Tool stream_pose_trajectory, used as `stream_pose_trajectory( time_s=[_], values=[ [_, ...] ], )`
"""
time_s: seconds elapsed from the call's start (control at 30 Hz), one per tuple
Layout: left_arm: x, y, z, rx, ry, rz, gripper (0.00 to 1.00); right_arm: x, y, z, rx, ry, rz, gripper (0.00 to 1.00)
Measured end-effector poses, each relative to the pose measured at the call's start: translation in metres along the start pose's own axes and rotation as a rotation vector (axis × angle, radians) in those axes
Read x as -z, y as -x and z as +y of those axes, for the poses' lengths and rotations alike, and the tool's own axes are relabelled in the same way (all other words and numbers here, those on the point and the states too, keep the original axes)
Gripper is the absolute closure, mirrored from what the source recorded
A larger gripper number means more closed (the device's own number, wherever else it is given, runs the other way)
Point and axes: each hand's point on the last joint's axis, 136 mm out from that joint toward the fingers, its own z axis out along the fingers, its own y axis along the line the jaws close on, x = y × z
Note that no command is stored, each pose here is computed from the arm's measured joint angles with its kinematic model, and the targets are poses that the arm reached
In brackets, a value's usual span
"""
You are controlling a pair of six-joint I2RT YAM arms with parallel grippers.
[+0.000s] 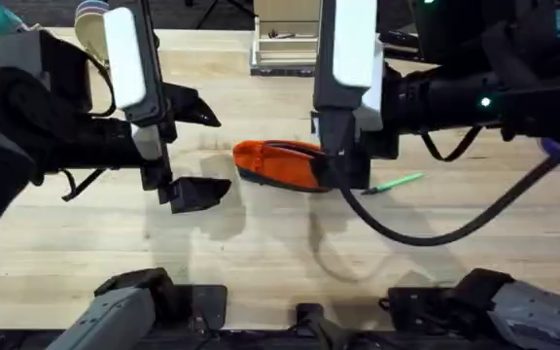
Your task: Unzip the bag, pick up the pens from the table one at a time and place them inside, then zip the bag closed.
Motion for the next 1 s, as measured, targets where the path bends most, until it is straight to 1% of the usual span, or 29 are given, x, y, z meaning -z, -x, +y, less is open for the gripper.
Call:
stream_pose_trajectory(
  time_s=[0.63,0.67,0.7,0.8,0.9,0.93,1.0],
  values=[
    [0.0000,-0.0001,-0.0005,0.002,-0.002,0.001,0.008,0.0001,-0.0023,-0.0010,-0.001,-0.007,0.013,0.006],
    [0.0000,-0.0002,-0.0005,0.002,-0.002,0.001,0.008,0.0001,-0.0024,-0.0010,0.000,-0.007,0.013,0.036],
    [0.0000,-0.0001,-0.0005,0.002,-0.002,0.001,0.008,0.0001,-0.0024,-0.0010,-0.001,-0.007,0.013,0.118],
    [0.0000,-0.0001,-0.0005,0.002,-0.002,0.001,0.008,0.0001,-0.0026,-0.0009,-0.001,-0.006,0.014,0.411],
    [0.0000,-0.0001,-0.0005,0.002,-0.002,0.001,0.008,0.0001,-0.0025,-0.0007,-0.001,-0.006,0.014,0.839],
    [0.0000,-0.0001,-0.0005,0.002,-0.002,0.001,0.008,0.0001,-0.0026,-0.0006,-0.005,-0.005,0.014,0.933],
    [0.0000,-0.0001,-0.0005,0.002,-0.002,0.001,0.008,0.0001,-0.0028,-0.0005,-0.005,-0.005,0.015,0.966]
  ],
)
